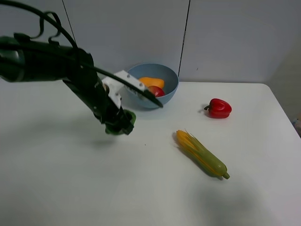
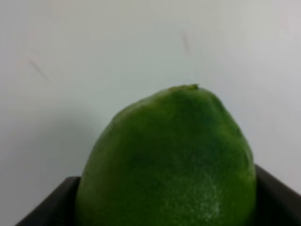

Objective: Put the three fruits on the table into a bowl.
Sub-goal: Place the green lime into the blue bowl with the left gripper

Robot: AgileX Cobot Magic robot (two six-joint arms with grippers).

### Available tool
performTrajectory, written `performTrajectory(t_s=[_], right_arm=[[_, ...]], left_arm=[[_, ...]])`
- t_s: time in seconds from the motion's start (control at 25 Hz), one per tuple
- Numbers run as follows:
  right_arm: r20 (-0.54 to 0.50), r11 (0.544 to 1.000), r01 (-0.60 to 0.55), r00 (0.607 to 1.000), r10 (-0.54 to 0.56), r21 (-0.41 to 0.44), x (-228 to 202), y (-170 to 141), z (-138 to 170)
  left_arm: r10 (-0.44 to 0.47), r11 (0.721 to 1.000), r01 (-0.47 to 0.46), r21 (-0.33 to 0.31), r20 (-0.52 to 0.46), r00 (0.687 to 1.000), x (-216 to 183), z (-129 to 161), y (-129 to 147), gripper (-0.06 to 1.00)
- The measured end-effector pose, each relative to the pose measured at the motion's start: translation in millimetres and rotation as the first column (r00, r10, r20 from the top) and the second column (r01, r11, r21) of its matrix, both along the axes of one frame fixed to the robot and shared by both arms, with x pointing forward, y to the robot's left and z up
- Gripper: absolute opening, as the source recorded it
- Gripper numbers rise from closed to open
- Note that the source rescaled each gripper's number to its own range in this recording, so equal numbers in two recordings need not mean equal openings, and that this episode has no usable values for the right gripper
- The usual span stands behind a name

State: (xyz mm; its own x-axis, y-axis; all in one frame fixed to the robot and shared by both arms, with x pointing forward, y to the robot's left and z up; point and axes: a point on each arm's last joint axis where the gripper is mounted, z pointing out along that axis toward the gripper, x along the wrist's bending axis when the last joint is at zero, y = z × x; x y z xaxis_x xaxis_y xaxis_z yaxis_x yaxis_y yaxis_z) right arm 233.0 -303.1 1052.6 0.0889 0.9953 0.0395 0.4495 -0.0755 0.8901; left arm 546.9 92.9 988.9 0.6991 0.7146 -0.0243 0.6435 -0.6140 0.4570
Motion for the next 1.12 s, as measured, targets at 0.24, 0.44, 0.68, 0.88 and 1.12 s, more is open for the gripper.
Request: performTrajectory(t_s=[0.24, 0.44, 0.68, 0.88, 1.12], right_arm=[[0.0, 1.0, 0.0, 1.0, 0.0, 0.0, 0.0, 0.0, 0.0], [0.0, 1.0, 0.0, 1.0, 0.0, 0.0, 0.0, 0.0, 0.0], [0.0, 1.0, 0.0, 1.0, 0.0, 0.0, 0.0, 0.0, 0.0], [0.0, 1.0, 0.0, 1.0, 0.0, 0.0, 0.0, 0.0, 0.0], [0.0, 1.0, 0.0, 1.0, 0.0, 0.0, 0.0, 0.0, 0.0]], left_arm=[[0.115, 0.981, -0.058, -0.186, 0.309, 0.944, 71.2, 83.3, -3.7, 0.05], [0.126, 0.976, -0.053, -0.213, 0.346, 0.93, 114.0, 74.5, -24.9, 0.05], [0.106, 0.985, -0.065, -0.16, 0.259, 0.96, 136.9, 20.8, -37.7, 0.05], [0.103, 0.988, -0.072, -0.138, 0.227, 0.968, 142.2, -4.1, -40.4, 0.05], [0.139, 0.981, -0.104, -0.165, 0.216, 0.966, 145.9, -14.0, -42.3, 0.61]])
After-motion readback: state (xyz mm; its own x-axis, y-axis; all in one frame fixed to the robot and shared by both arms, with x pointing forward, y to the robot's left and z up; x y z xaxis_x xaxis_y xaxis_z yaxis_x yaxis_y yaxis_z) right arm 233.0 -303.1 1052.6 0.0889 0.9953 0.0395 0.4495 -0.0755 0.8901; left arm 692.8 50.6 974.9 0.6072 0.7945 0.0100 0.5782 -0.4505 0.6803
